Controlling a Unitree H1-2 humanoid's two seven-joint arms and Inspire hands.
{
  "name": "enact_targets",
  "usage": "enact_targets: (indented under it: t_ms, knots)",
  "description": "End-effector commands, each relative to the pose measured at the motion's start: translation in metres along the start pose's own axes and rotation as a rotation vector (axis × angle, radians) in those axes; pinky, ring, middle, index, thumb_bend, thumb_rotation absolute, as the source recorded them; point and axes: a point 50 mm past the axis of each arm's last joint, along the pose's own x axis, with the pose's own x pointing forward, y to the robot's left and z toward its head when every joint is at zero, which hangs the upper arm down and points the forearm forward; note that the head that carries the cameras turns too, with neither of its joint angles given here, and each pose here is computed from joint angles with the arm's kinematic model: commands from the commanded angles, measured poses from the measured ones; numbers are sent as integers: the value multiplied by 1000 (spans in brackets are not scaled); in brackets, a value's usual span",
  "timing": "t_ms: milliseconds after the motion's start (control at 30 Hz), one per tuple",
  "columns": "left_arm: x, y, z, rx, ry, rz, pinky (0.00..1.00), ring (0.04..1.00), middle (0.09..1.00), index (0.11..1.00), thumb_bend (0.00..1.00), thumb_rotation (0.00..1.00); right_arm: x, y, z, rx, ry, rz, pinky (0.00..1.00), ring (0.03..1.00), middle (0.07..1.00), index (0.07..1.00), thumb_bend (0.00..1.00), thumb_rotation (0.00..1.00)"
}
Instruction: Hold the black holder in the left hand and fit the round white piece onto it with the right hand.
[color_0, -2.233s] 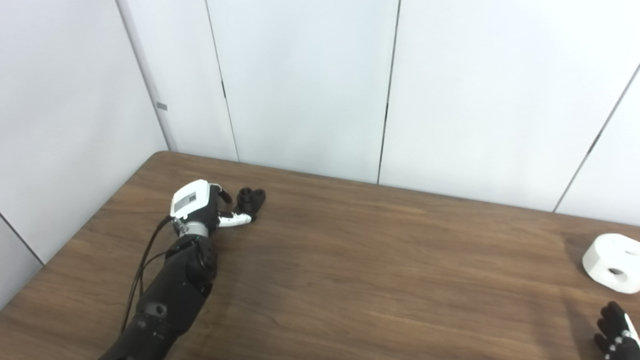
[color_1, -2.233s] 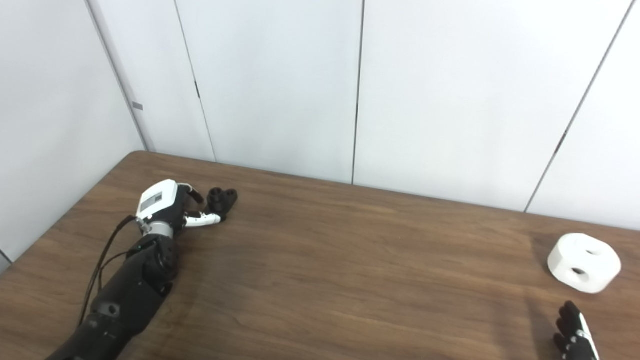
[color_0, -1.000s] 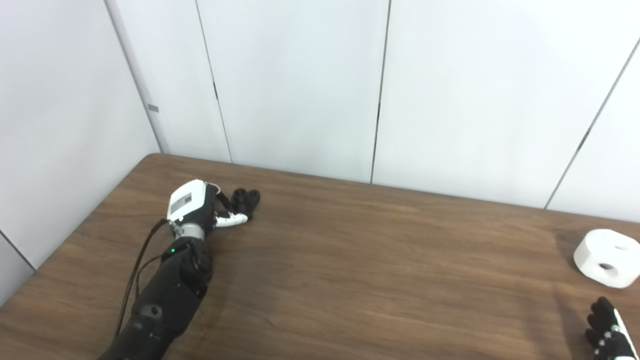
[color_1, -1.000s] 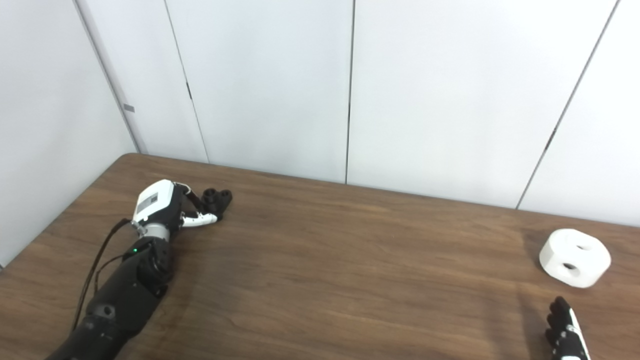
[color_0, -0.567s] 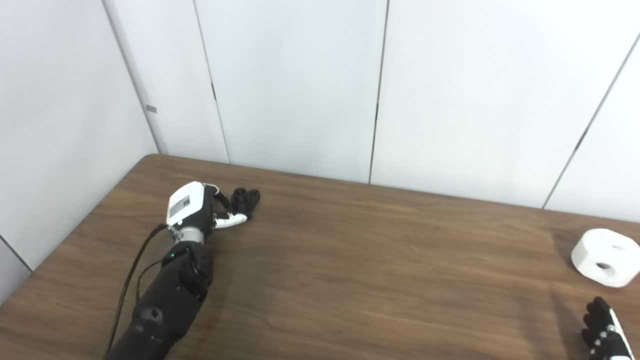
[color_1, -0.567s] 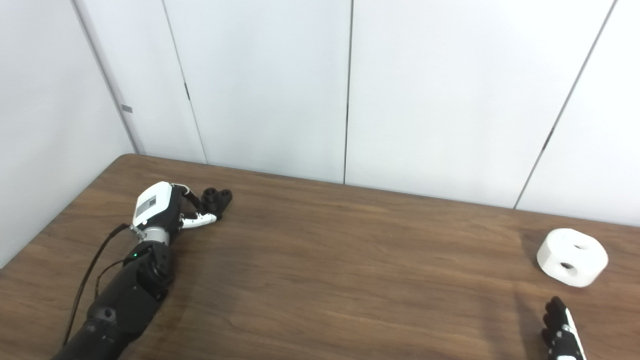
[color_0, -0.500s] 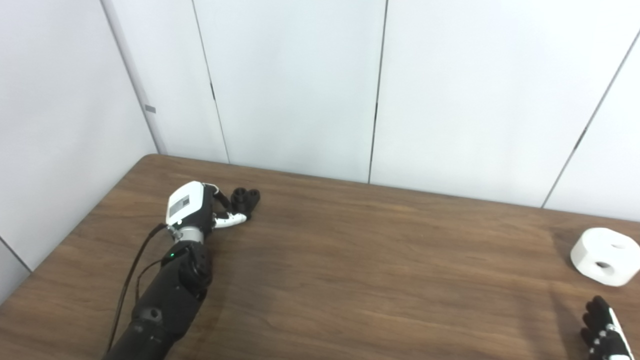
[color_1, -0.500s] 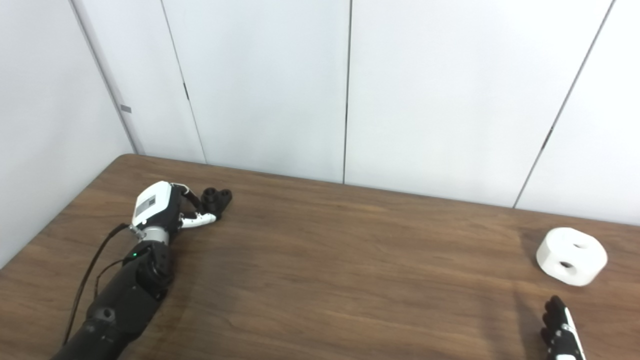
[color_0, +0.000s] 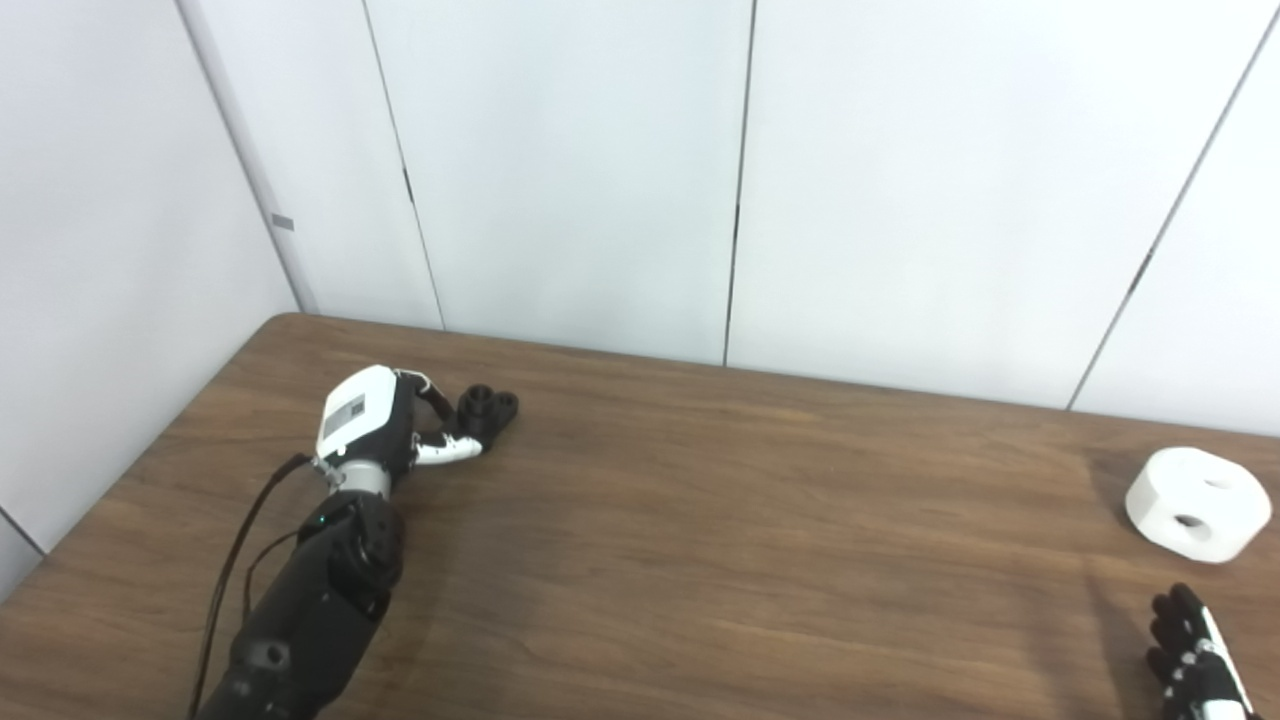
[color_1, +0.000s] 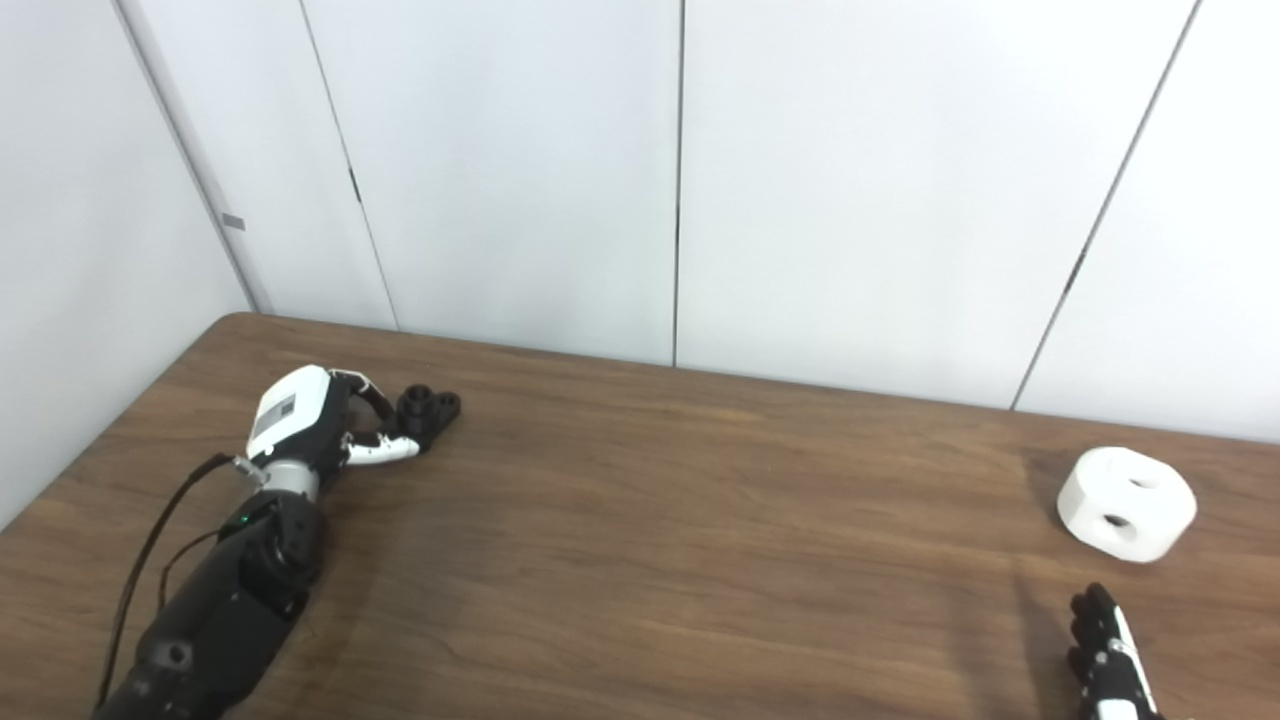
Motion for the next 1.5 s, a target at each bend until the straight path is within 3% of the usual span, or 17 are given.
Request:
enact_targets:
  t_ms: [0, 433, 567, 833, 1067, 1267, 1467]
  knots:
    - [-3, 10, 5, -17, -62, -13, 728, 831, 751, 485, 518, 44, -12, 6, -13, 33, 70, -1, 1000, 1000, 987, 1000, 548, 1000]
    - [-40, -6, 16, -62, -193, -111, 812, 880, 784, 485, 522, 51, -12, 5, -13, 41, 78, -5, 1000, 993, 974, 1000, 579, 1000]
    - [-54, -10, 26, -41, -211, -152, 783, 884, 801, 485, 522, 52, -13, 5, -13, 30, 82, -6, 1000, 1000, 971, 1000, 596, 1000]
    - [-82, -20, 41, -80, -364, -229, 774, 866, 774, 484, 521, 46, -14, 7, -11, 21, 63, -3, 1000, 981, 954, 991, 588, 1000]
    - [-112, -28, 57, -69, -493, -316, 833, 890, 792, 485, 521, 47, -12, 14, -6, 33, 49, 2, 1000, 956, 946, 983, 615, 1000]
    - [-139, -37, 75, -50, -624, -397, 829, 933, 847, 485, 522, 49, -13, 23, 6, 45, 59, -12, 1000, 966, 944, 982, 588, 1000]
    - [-166, -49, 89, -68, -718, -430, 849, 909, 817, 485, 523, 50, -13, 29, 17, 45, 67, -12, 1000, 966, 943, 977, 535, 1000]
